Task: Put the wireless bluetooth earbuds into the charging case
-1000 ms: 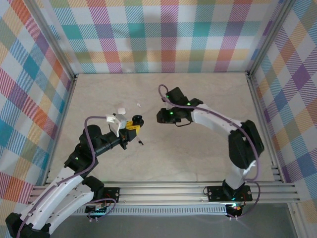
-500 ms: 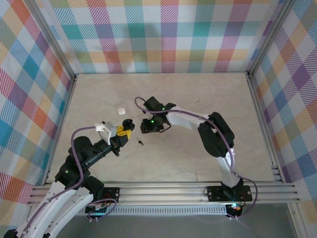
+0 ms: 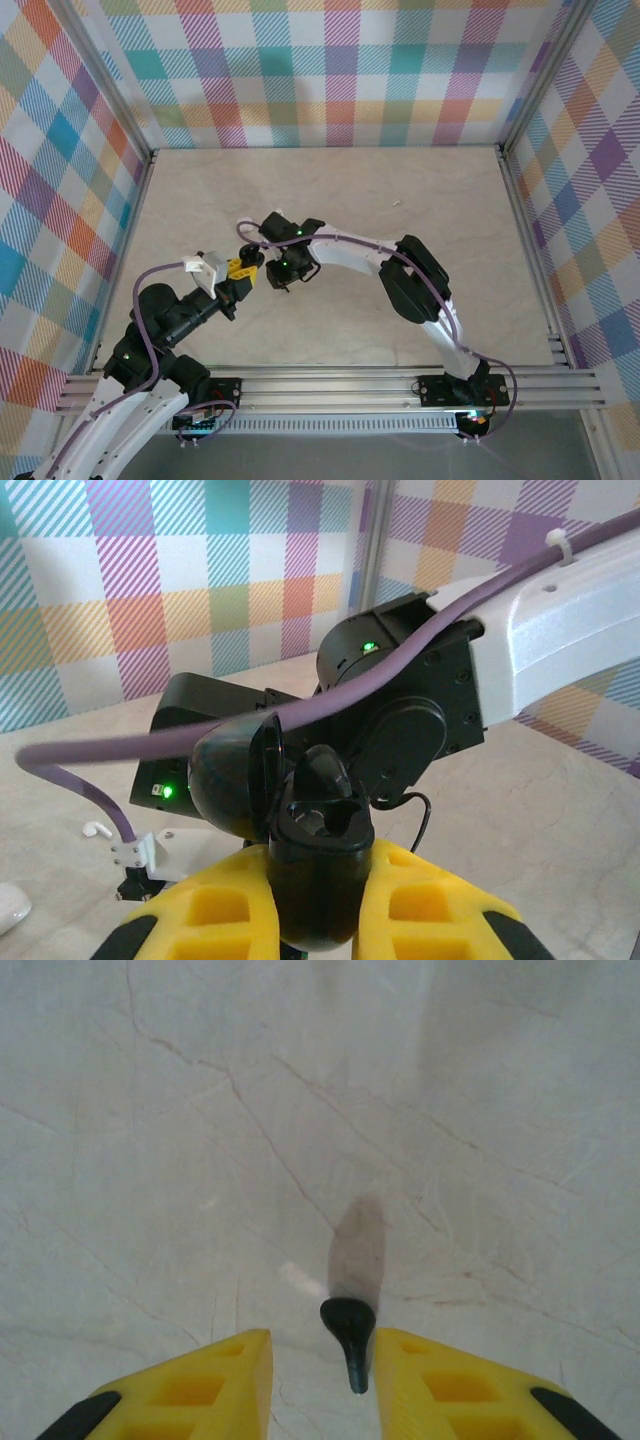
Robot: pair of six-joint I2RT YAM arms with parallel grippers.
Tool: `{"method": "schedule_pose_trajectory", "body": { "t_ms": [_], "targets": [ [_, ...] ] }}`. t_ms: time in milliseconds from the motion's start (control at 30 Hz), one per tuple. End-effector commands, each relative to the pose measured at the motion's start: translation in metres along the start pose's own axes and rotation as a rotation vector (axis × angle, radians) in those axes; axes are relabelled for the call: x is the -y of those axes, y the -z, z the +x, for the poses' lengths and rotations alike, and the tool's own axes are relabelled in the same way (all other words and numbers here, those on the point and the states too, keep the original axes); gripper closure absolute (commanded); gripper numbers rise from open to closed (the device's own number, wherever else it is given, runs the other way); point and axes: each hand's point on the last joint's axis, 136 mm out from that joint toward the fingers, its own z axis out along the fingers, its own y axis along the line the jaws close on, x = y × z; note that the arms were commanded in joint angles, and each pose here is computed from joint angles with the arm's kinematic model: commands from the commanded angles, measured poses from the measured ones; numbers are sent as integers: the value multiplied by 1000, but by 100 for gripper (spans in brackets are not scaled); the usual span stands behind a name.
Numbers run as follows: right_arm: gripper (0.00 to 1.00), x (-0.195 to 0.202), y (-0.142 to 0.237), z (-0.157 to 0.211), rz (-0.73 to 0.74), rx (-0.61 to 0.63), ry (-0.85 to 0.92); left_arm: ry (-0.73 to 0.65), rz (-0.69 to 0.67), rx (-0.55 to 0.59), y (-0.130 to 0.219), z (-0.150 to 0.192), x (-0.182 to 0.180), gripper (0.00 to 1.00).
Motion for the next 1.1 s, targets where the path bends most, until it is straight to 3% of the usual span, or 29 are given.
{"method": "schedule_pose_trajectory", "body": {
  "t_ms": [0,700,1067],
  "targets": [
    [67,4,-4,7,64,-44,70,-5,7,21,3,-7,3,100],
    [71,2,-24,21,162,-135,169,7,11,23,5,-7,4,100],
    [83,10,-22,26,203,-138,173,16,13,26,5,-8,4,100]
  ]
}}
